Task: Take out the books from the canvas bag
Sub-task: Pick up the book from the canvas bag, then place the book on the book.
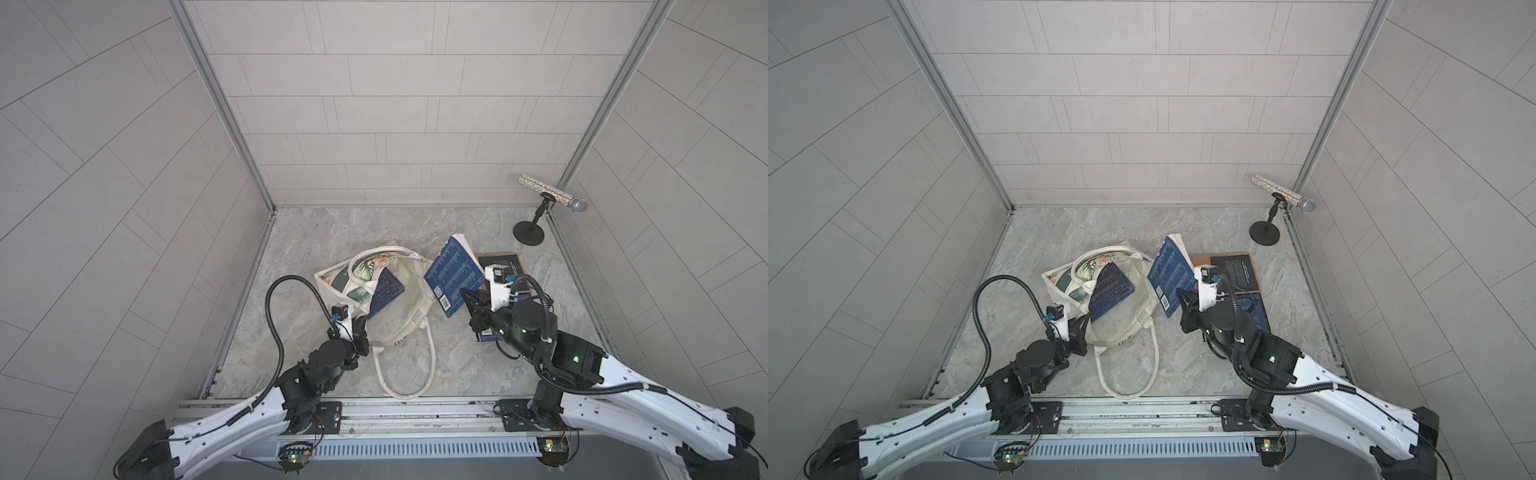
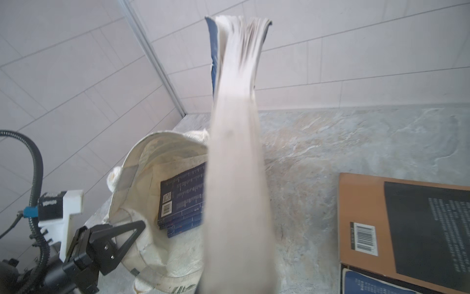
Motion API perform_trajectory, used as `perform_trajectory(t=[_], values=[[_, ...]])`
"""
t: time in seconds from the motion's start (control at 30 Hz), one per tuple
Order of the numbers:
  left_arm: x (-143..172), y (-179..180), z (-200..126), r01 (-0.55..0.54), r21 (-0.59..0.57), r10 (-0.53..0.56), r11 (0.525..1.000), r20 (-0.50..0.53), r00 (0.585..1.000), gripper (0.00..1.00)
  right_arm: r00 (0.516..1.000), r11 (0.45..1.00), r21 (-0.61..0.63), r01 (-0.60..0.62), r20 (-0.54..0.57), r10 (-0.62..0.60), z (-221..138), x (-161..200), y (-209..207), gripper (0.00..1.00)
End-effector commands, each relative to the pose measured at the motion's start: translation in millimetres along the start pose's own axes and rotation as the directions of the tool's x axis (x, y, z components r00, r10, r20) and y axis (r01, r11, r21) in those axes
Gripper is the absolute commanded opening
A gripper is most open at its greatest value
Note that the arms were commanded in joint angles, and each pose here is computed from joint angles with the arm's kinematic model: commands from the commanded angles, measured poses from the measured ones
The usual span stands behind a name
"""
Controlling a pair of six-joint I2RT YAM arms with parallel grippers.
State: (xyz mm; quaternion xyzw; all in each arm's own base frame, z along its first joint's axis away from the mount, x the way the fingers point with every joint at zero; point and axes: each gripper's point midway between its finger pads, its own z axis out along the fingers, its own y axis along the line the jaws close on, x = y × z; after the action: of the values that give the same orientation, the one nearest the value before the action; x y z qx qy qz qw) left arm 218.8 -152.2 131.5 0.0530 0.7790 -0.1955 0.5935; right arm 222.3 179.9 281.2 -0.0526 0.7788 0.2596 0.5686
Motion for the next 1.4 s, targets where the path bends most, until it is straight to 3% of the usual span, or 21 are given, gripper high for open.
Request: perform_trajectory(t=[0.0,0.23,0.4,0.83,1.37], values=[[-4,8,-1,0.005,-0.043,-0.004,0.999,0.02,1.0,0.0,0.995,0.991,0.122,-0.046,0.09,0.035,-12,-17,-29,0.0],[-4,8,0,0.006,-0.043,-0.005,0.999,0.018,1.0,0.0,0.978,0.951,0.265,-0.159,0.174,0.115,-32,-21,-73,0.0],[-3,7,0,0.007,-0.04,-0.007,0.999,0.014,1.0,0.0,0.96,0.906,0.335,-0.26,0.194,0.204,-33,7,-105,0.0],[0,3,3,-0.001,-0.03,0.001,1.0,-0.007,1.0,0.0,0.877,0.805,0.352,-0.477,0.254,0.408,-33,54,-140,0.0],[-1,2,2,0.001,-0.024,-0.001,1.0,-0.006,1.0,0.0,0.807,0.707,0.398,-0.585,0.199,0.556,-20,115,-159,0.0]])
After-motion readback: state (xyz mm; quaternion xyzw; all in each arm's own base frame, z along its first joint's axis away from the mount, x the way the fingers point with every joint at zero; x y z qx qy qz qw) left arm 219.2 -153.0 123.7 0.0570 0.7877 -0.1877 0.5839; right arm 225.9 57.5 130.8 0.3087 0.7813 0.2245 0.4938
